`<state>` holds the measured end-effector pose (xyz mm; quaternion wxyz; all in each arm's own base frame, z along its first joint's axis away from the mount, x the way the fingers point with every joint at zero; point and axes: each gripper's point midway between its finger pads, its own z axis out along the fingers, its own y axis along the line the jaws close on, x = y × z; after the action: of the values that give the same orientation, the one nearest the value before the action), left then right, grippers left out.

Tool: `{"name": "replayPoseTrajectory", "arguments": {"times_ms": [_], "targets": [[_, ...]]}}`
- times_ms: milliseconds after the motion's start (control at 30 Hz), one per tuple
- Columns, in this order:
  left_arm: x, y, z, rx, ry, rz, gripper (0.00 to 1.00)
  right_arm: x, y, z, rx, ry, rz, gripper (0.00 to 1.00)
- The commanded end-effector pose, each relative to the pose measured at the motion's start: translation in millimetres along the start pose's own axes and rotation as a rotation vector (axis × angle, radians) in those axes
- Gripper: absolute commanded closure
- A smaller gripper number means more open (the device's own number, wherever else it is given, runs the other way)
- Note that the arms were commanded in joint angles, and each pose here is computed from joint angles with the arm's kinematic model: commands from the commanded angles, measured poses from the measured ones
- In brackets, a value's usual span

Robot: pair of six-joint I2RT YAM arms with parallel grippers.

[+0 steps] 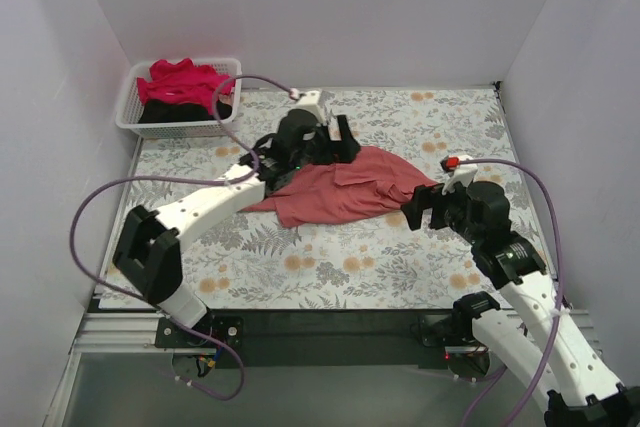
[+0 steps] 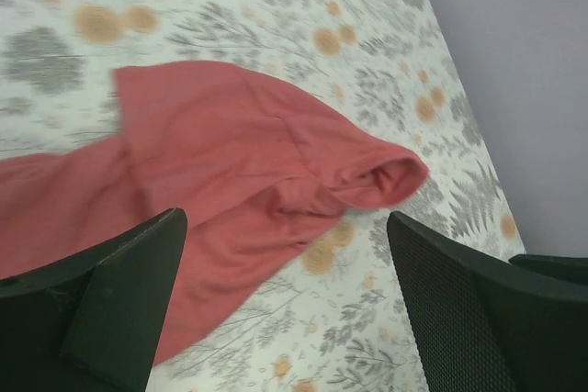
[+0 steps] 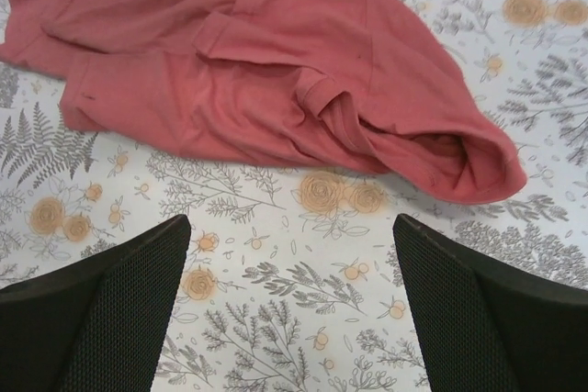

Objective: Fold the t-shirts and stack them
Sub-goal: Move the tshirt to the center of the board

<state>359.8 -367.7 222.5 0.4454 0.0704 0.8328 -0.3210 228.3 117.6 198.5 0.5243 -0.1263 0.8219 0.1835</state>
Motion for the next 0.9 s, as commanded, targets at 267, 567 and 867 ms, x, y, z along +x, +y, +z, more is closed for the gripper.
{"name": "replayPoseTrajectory", "arguments": {"times_ms": [267,567,867], "targets": [[50.6,216.0,-124.3,-0.512,0.091,-0.237,0.1,0.7,35.4,93.6,-0.147,0.268,0.041,0.3],[80.1,247.2,-144.5,-0.634,0.144,-0.154,0.1,6.8,85.6,191.3,-0.157,0.355,-0.376,0.36],[78.1,253.4,-152.2,-0.668,0.124,-0.131,0.11,41.8,92.8,248.3,-0.028,0.433,-0.565,0.43]]}}
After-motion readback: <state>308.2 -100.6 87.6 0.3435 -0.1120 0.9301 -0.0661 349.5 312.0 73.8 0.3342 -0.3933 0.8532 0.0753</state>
